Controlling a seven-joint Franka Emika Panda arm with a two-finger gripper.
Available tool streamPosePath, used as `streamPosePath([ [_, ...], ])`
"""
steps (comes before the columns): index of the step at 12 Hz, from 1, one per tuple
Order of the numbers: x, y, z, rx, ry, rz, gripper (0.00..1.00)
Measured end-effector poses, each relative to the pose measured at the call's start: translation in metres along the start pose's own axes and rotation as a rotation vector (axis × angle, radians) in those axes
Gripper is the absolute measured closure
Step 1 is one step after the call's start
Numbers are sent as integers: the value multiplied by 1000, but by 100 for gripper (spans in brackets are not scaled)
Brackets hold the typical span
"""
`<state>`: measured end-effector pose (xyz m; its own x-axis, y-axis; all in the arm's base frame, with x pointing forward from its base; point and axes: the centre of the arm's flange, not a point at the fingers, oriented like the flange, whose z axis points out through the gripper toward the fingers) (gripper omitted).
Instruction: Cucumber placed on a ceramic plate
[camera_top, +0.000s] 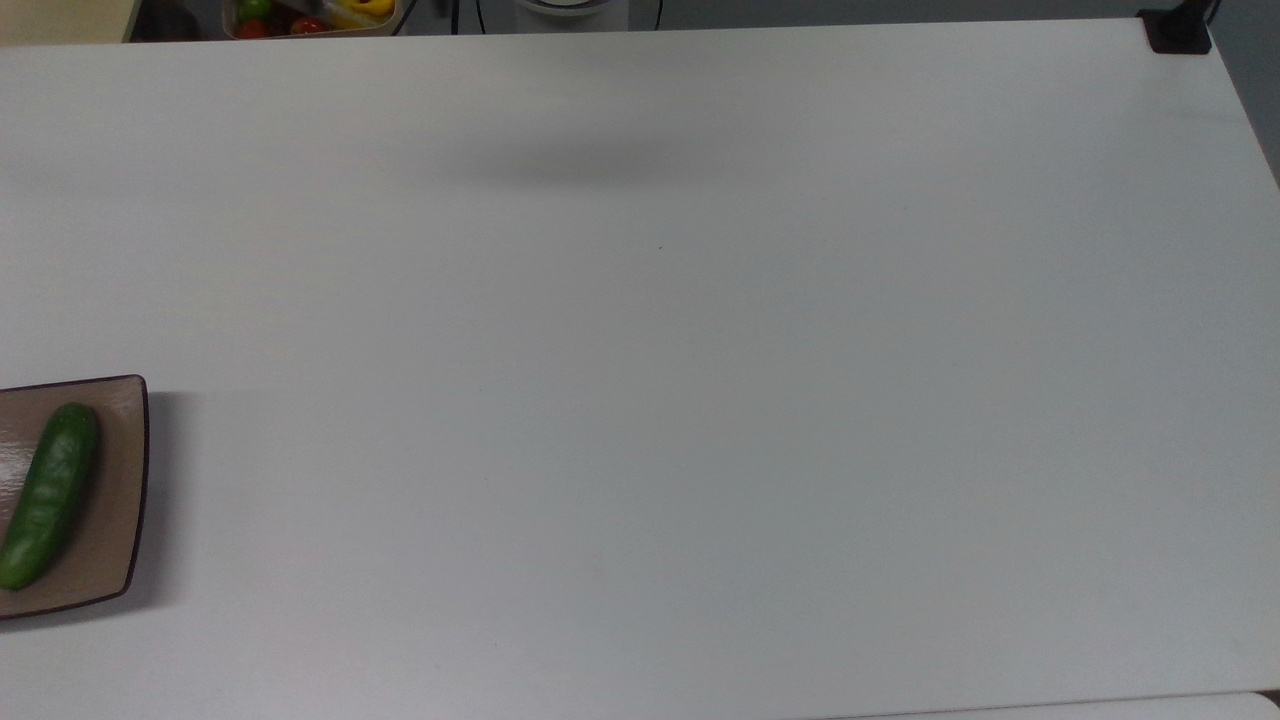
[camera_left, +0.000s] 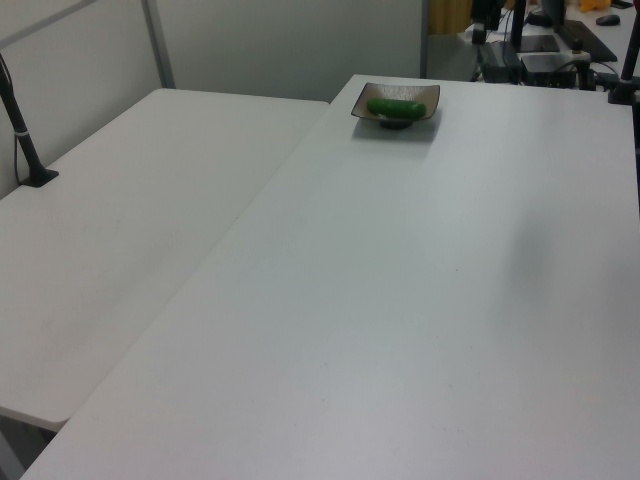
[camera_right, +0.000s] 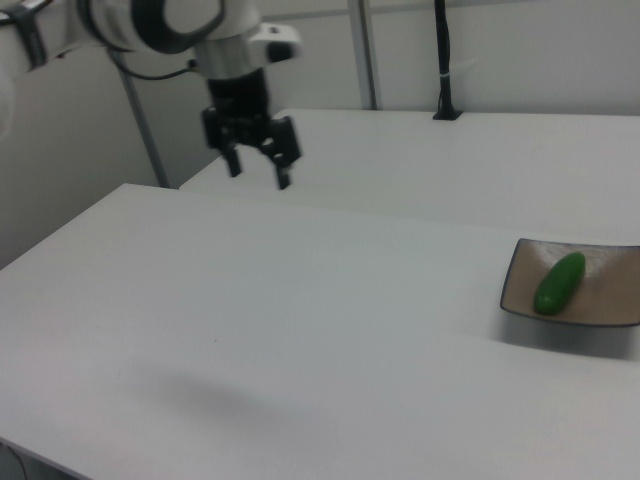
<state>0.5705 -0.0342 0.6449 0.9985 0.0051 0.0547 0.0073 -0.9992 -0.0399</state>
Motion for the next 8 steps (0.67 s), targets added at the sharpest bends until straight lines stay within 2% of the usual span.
streamPosePath([
  [2,-20,-63,19,-1,-54,-15,0],
  [4,-30,-93,42,-5,-94,-43,0],
  [8,-14,-87,67,3,25,-35,0],
])
